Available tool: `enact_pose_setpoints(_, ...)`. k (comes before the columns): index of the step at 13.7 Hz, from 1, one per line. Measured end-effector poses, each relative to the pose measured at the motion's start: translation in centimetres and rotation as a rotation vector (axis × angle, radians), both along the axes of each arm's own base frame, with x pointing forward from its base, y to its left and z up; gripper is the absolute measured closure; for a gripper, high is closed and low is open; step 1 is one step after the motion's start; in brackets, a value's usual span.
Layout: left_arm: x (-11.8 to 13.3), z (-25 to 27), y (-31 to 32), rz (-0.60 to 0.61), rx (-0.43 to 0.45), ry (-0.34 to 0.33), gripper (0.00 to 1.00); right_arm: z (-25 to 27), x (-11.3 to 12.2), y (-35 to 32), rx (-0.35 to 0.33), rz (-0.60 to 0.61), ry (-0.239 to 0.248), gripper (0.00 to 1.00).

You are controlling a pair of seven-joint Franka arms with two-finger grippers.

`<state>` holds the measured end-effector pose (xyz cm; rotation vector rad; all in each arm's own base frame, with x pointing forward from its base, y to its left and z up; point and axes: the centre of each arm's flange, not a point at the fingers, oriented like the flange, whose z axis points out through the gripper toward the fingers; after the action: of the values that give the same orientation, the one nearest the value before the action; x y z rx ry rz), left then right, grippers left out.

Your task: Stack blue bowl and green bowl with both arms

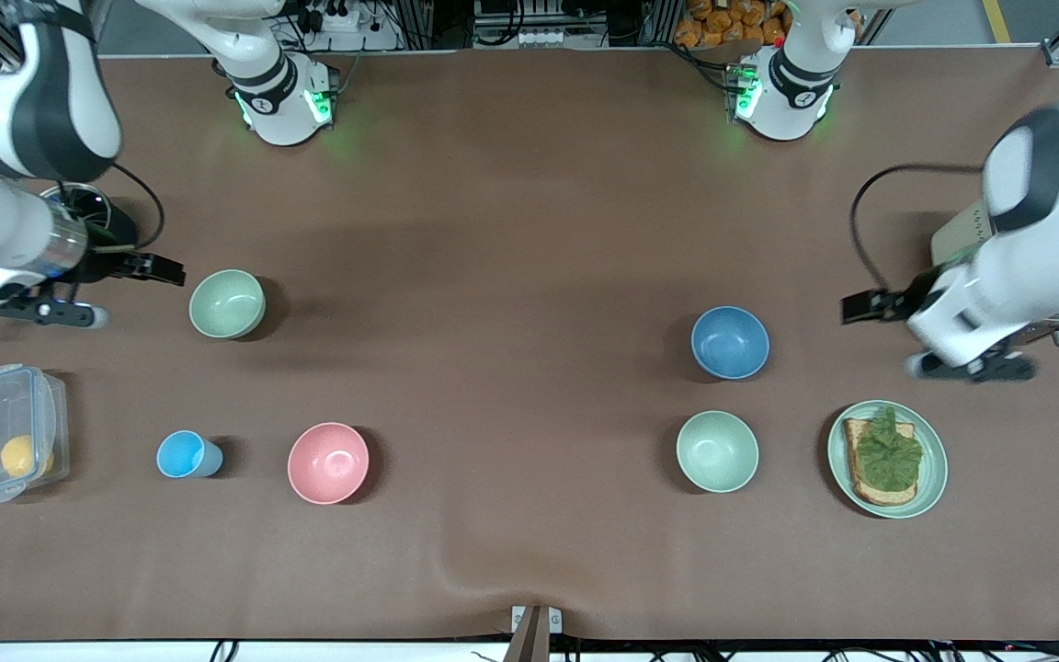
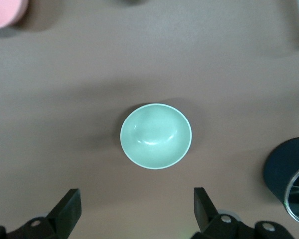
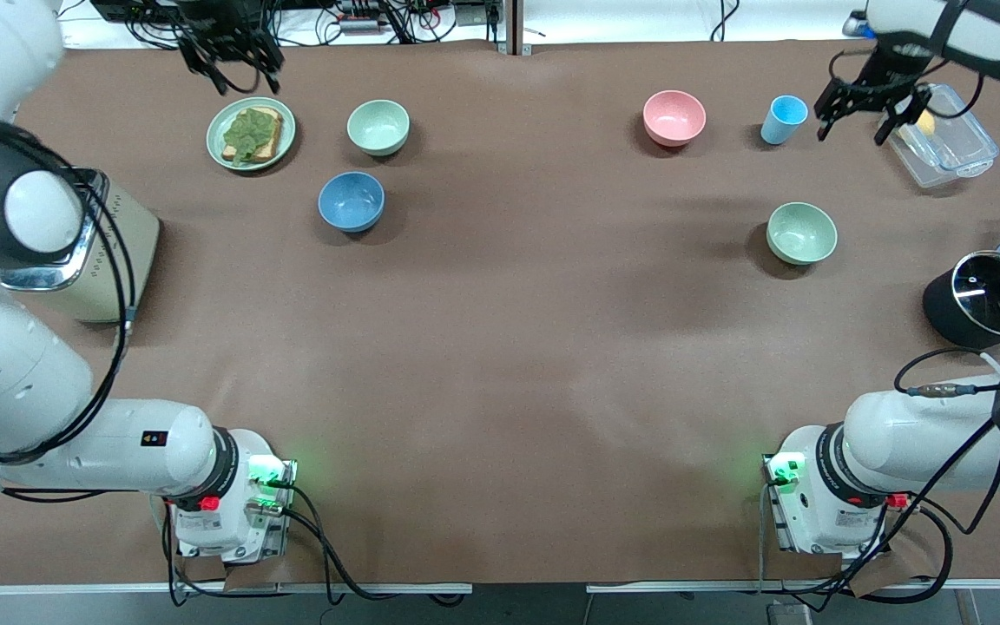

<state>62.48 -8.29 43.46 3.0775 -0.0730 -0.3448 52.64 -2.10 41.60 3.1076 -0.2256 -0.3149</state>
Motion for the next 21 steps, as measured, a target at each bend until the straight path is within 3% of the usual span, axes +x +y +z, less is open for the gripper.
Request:
enact_pose_setpoints(3, 0.6, -8.8, -2.5, -0.037, 0.003, 0.106, 0.00, -3.4, -1.2, 0.3, 0.000, 0.006, -0.006, 0.00)
enact_pose_setpoints(7, 0.1, -16.3, -4.4, -0.057, 0.001, 0.110, 0.00, -6.6, -2.2, -0.7, 0.009, 0.048, -0.052, 0.00)
enact_pose_setpoints(10, -1.0, -19.4, -4.0, -0.047, -0.002, 0.071, 0.00, -9.2, -3.4, -2.3, 0.013, 0.034, -0.049, 0.00)
enact_pose_setpoints(15, -2.5, -23.4, -3.8, -0.045, 0.003, 0.110, 0.00, -14.3, -4.6, -3.3, 0.016, 0.044, -0.093, 0.00)
enact_pose_setpoints(21, -3.0, -23.9, -3.6, -0.038, 0.006, 0.125, 0.00, -18.1, -5.4, -7.1, 0.031, 0.060, -0.099, 0.04)
